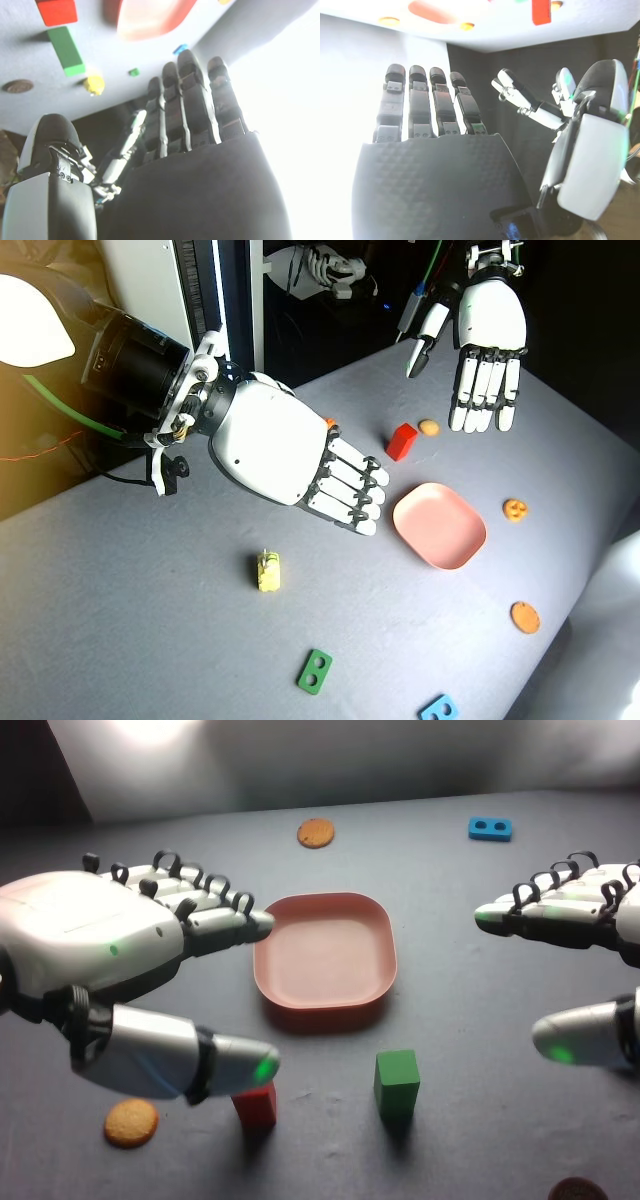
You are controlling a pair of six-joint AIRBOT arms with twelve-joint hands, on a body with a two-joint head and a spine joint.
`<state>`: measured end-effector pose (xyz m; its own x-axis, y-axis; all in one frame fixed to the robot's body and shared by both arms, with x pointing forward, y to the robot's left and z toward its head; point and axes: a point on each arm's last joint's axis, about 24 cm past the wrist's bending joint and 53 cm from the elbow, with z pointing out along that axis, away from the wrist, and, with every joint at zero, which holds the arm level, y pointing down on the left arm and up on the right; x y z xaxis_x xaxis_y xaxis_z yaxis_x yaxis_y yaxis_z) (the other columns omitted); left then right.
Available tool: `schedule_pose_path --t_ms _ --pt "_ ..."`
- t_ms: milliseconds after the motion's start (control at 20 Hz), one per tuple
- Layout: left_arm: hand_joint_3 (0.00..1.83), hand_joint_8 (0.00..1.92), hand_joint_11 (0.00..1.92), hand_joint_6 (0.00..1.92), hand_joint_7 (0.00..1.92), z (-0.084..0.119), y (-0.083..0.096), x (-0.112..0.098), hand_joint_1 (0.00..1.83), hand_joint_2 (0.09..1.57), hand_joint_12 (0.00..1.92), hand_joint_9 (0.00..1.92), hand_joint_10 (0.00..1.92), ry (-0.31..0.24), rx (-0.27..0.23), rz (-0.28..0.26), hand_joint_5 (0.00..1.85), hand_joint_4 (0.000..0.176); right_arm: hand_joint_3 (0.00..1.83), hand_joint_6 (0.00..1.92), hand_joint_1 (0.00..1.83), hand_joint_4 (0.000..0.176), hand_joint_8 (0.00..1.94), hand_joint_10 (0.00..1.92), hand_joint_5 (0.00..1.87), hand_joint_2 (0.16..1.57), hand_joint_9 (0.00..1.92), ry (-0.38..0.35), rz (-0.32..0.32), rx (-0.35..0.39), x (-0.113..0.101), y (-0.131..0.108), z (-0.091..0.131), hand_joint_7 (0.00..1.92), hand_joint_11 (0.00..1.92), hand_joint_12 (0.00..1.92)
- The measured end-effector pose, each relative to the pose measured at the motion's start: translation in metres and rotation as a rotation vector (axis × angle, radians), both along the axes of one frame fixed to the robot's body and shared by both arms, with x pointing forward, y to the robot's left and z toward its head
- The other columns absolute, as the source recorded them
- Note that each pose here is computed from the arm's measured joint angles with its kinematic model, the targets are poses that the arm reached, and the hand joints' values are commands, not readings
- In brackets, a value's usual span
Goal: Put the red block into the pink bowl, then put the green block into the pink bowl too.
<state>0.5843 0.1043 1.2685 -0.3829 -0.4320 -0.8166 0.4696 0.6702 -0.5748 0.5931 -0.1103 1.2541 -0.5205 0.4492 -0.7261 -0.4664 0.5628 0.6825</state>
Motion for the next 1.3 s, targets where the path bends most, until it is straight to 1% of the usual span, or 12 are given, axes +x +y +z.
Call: schedule_pose_path --t_ms 100,200,350,400,550,650,750,850,1000,1050,1200,1300 --pt "0.00 0.00 0.00 0.00 0.14 0.000 0.000 0.000 0.00 1.05 0.14 0.08 0.00 0.001 0.000 -0.002 0.16 0.000 0.02 0.00 0.00 0.000 0.00 0.00 0.00 1.12 0.00 0.001 0.002 -0.001 -0.001 0.001 0.000 0.00 0.00 0.00" --pt "0.00 0.00 0.00 0.00 0.17 0.000 0.000 0.000 0.00 1.05 0.29 0.13 0.01 -0.007 0.014 -0.001 0.19 0.000 0.02 0.00 0.00 0.000 0.00 0.00 0.00 1.13 0.00 0.002 0.005 -0.001 -0.002 0.002 -0.001 0.00 0.00 0.00" --pt "0.00 0.00 0.00 0.00 0.16 -0.005 0.002 0.001 0.00 1.07 0.25 0.12 0.00 0.008 0.025 0.011 0.18 0.000 0.02 0.00 0.00 0.000 0.00 0.00 0.00 1.13 0.00 0.006 0.001 -0.005 -0.002 0.002 -0.002 0.00 0.00 0.00" --pt "0.00 0.01 0.00 0.00 0.10 -0.005 0.002 0.001 0.00 1.05 0.05 0.05 0.00 0.007 0.030 0.009 0.13 0.000 0.02 0.00 0.00 0.000 0.00 0.00 0.00 1.13 0.00 0.006 0.001 -0.005 -0.002 0.002 -0.002 0.00 0.00 0.00" --pt "0.00 0.00 0.00 0.00 0.14 -0.004 -0.003 -0.002 0.00 0.97 0.00 0.03 0.00 0.000 0.028 0.001 0.14 0.000 0.01 0.00 0.00 0.000 0.00 0.00 0.00 1.13 0.00 -0.004 -0.001 0.012 0.000 0.003 0.006 0.00 0.00 0.00" --pt "0.00 0.00 0.00 0.00 0.09 -0.004 -0.013 -0.003 0.00 0.99 0.00 0.01 0.00 -0.003 0.025 -0.017 0.08 0.000 0.01 0.00 0.00 0.000 0.00 0.00 0.00 1.12 0.00 0.050 -0.018 0.101 0.003 0.003 0.012 0.00 0.00 0.00" --pt "0.00 0.00 0.00 0.02 0.06 -0.008 -0.022 -0.001 0.06 0.98 0.00 0.00 0.00 0.005 0.021 -0.030 0.11 0.000 0.01 0.00 0.00 0.000 0.00 0.00 0.00 1.13 0.00 0.116 -0.044 0.180 0.006 0.000 0.014 0.00 0.00 0.00" --pt "0.00 0.00 0.00 0.02 0.11 -0.017 -0.025 0.002 0.29 0.98 0.00 0.01 0.00 0.016 0.013 -0.011 0.22 0.000 0.01 0.00 0.00 0.000 0.00 0.00 0.00 1.14 0.00 0.128 -0.051 0.191 0.007 -0.001 0.013 0.00 0.00 0.00" --pt "0.00 0.00 0.00 0.01 0.12 -0.032 -0.030 0.006 0.44 0.99 0.00 0.01 0.00 0.039 -0.014 0.023 0.21 0.000 0.00 0.00 0.00 0.000 0.00 0.00 0.00 1.12 0.00 0.126 -0.045 0.197 0.006 0.002 0.016 0.00 0.00 0.00" --pt "0.00 0.01 0.00 0.02 0.20 -0.035 -0.030 0.008 0.55 0.97 0.00 0.04 0.01 0.039 -0.021 0.035 0.33 0.000 0.00 0.00 0.00 0.000 0.00 0.00 0.00 1.12 0.00 0.125 -0.042 0.198 0.006 0.003 0.016 0.00 0.00 0.00" --pt "0.00 0.00 0.00 0.01 0.20 -0.042 -0.024 0.012 0.60 0.96 0.00 0.04 0.01 0.038 -0.047 0.099 0.33 0.000 0.00 0.00 0.00 0.000 0.00 0.00 0.00 1.10 0.00 0.124 -0.026 0.195 0.005 0.011 0.016 0.00 0.00 0.00" --pt "0.00 0.00 0.00 0.00 0.17 -0.048 -0.019 0.014 0.64 0.97 0.00 0.01 0.00 0.056 -0.064 0.137 0.31 0.000 0.00 0.00 0.00 0.000 0.00 0.00 0.00 1.09 0.00 0.111 -0.016 0.180 0.004 0.015 0.015 0.00 0.00 0.00"
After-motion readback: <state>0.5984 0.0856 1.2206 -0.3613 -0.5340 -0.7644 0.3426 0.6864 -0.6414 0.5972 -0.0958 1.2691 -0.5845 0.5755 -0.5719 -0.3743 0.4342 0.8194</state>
